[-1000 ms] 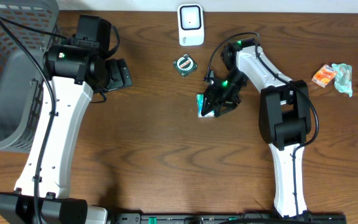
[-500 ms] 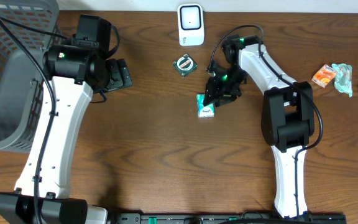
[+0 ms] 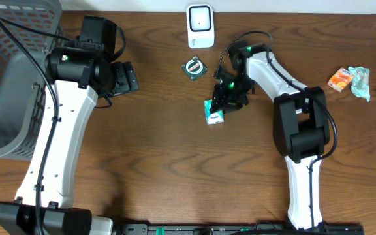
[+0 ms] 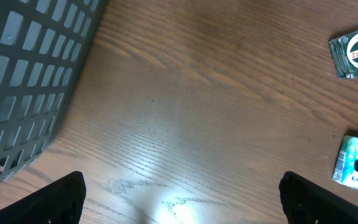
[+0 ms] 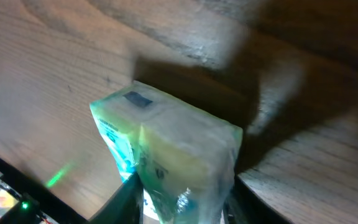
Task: Scan the item barcode
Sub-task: 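Grasp the teal tissue packet with the right gripper and lift it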
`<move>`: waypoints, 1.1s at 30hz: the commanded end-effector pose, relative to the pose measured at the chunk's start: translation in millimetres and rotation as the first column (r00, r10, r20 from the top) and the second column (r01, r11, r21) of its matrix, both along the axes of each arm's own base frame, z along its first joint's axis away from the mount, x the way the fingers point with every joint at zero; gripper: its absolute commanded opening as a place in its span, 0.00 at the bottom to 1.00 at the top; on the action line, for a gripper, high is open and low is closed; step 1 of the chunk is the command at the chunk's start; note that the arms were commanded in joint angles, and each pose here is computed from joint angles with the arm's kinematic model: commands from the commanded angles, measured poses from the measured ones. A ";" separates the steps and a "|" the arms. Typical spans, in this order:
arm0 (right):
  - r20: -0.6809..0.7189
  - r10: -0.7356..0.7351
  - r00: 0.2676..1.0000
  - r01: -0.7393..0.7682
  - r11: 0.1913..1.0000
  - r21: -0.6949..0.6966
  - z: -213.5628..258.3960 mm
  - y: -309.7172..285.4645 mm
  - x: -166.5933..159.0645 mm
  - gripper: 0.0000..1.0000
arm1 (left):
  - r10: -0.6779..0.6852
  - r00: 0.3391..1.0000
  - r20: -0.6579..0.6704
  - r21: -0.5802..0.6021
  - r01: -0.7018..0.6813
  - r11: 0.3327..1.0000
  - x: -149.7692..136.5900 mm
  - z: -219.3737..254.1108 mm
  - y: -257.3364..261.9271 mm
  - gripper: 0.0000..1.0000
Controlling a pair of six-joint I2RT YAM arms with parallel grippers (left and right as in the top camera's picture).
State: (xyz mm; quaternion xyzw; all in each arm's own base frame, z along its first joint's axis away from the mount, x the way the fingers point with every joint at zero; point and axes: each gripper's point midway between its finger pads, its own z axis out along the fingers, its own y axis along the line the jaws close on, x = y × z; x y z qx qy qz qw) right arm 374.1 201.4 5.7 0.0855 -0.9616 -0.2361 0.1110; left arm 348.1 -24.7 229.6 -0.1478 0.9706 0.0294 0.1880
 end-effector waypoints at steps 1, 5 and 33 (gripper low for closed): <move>-0.037 -0.034 0.999 0.031 0.997 -0.069 -14.1 -7.7 -9.6 0.10 | -0.002 1.000 0.013 0.014 0.002 1.000 0.1 5.3 3.1 0.98; -0.040 -0.046 0.998 0.044 0.997 -0.059 -7.9 -7.4 -7.9 0.01 | -0.002 1.000 0.014 0.014 0.002 1.000 0.1 5.3 3.1 0.98; 0.315 -0.159 0.936 -0.176 0.563 0.807 185.9 -18.2 30.0 0.01 | -0.002 1.000 0.013 0.014 0.002 1.000 0.1 5.3 3.1 0.98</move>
